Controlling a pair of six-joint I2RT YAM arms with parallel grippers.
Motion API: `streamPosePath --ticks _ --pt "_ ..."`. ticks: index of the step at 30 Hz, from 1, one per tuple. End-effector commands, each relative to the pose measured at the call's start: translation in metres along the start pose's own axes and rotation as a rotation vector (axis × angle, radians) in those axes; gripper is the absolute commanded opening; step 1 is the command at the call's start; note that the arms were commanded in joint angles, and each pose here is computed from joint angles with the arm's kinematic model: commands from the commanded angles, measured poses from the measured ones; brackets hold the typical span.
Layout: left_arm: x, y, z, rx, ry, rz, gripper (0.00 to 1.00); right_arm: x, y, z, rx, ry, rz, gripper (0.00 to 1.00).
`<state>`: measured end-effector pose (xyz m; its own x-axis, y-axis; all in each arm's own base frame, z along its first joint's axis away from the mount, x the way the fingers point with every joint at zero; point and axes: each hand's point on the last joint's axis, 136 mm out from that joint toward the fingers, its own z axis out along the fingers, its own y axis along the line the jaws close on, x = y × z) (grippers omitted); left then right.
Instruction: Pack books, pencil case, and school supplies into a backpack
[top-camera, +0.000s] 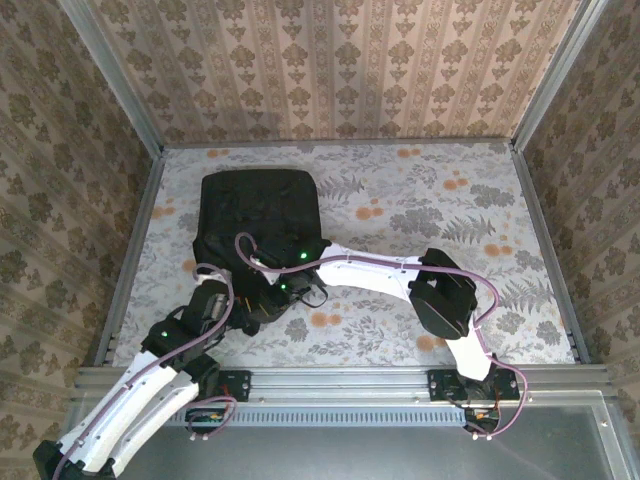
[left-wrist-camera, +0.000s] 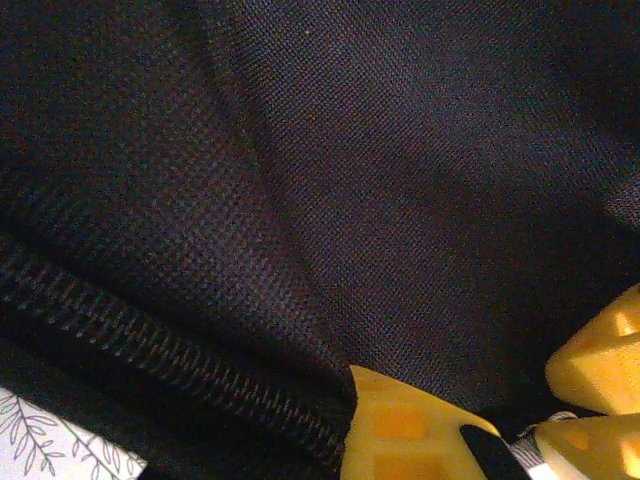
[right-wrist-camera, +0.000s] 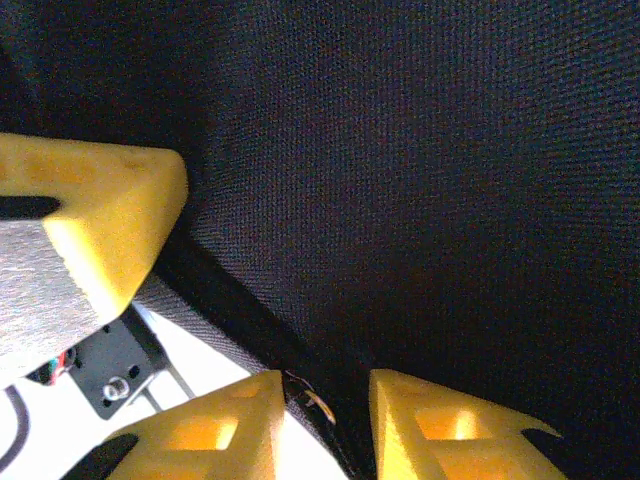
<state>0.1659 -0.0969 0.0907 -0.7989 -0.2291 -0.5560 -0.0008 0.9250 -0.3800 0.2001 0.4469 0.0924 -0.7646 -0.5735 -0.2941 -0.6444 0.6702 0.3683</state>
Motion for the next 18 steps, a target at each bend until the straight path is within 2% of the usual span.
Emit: streamPosePath --ticks 1,7,18 --pt "-0.029 -0.011 -0.008 0.038 -0.137 -0.003 0.0 0.022 -0.012 0.013 0.066 0.088 -0.007 0.19" --pt "-0.025 -0.002 -0.007 0.001 -0.129 0.0 0.0 0.023 -0.011 0.004 0.051 0.04 -0.08 0.04" --pt "-0.023 0.01 -0.007 -0.087 -0.1 0.032 0.0 0.029 -0.043 -0.02 0.16 -0.031 -0.293 0.01"
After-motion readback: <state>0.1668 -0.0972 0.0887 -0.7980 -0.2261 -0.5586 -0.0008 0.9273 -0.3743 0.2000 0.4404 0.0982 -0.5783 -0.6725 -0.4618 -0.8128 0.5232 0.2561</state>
